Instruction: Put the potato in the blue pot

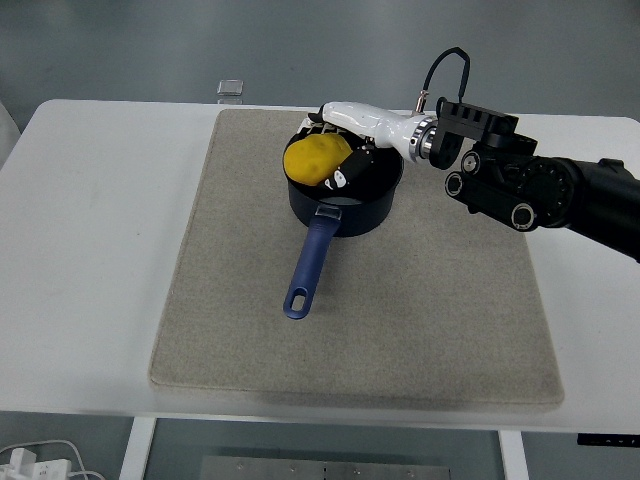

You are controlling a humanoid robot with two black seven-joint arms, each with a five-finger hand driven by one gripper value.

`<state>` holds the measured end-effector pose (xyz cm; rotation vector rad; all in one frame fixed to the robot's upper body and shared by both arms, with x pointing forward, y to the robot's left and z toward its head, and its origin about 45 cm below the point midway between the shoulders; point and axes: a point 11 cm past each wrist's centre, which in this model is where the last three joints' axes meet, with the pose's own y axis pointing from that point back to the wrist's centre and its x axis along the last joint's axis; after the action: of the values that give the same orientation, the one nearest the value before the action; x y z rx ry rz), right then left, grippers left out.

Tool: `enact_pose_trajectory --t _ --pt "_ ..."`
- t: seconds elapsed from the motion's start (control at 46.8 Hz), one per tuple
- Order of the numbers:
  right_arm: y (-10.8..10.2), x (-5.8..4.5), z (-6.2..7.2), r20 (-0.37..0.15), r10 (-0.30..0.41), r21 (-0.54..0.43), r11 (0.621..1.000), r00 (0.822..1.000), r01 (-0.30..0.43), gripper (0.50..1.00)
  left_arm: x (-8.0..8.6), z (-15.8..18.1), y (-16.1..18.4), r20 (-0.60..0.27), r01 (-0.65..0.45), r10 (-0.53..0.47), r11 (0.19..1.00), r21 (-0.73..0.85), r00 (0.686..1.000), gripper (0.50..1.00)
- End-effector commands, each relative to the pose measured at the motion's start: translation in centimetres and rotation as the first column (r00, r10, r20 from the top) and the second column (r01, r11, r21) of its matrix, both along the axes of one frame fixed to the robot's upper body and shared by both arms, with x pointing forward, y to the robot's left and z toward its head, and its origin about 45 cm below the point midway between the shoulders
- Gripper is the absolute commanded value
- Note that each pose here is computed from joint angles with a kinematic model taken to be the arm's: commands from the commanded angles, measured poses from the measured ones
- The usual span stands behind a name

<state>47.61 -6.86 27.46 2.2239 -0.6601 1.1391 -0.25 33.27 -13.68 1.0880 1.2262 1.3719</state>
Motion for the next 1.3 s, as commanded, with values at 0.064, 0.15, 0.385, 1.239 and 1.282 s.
enact_pose_trajectory --t 0.064,0.15,0.385,1.239,1.282 --pt "0.0 0.0 0.1 0.001 -0.002 0.003 1.000 1.000 0.002 0.543 0.0 0.0 0.0 0.000 0.001 -0.001 1.000 0.000 1.000 1.000" --pt "0.0 0.0 0.1 -0.001 -0.003 0.006 1.000 1.000 0.003 0.666 0.0 0.0 0.0 0.000 -0.001 0.001 1.000 0.000 1.000 1.000" --pt "-0.3 0.1 0.1 -0.001 -0.008 0.004 1.000 1.000 0.008 0.932 0.0 0.0 0.0 0.000 -0.001 0.001 1.000 0.000 1.000 1.000" --pt "-0.9 0.4 0.4 0.008 -0.024 0.009 1.000 1.000 0.024 0.932 0.0 0.0 0.0 0.000 0.000 0.000 1.000 0.000 1.000 1.000" --pt "-1.2 0.6 0.6 0.013 -0.032 0.014 0.999 0.999 0.032 0.932 0.0 0.0 0.0 0.000 -0.001 0.001 1.000 0.000 1.000 1.000"
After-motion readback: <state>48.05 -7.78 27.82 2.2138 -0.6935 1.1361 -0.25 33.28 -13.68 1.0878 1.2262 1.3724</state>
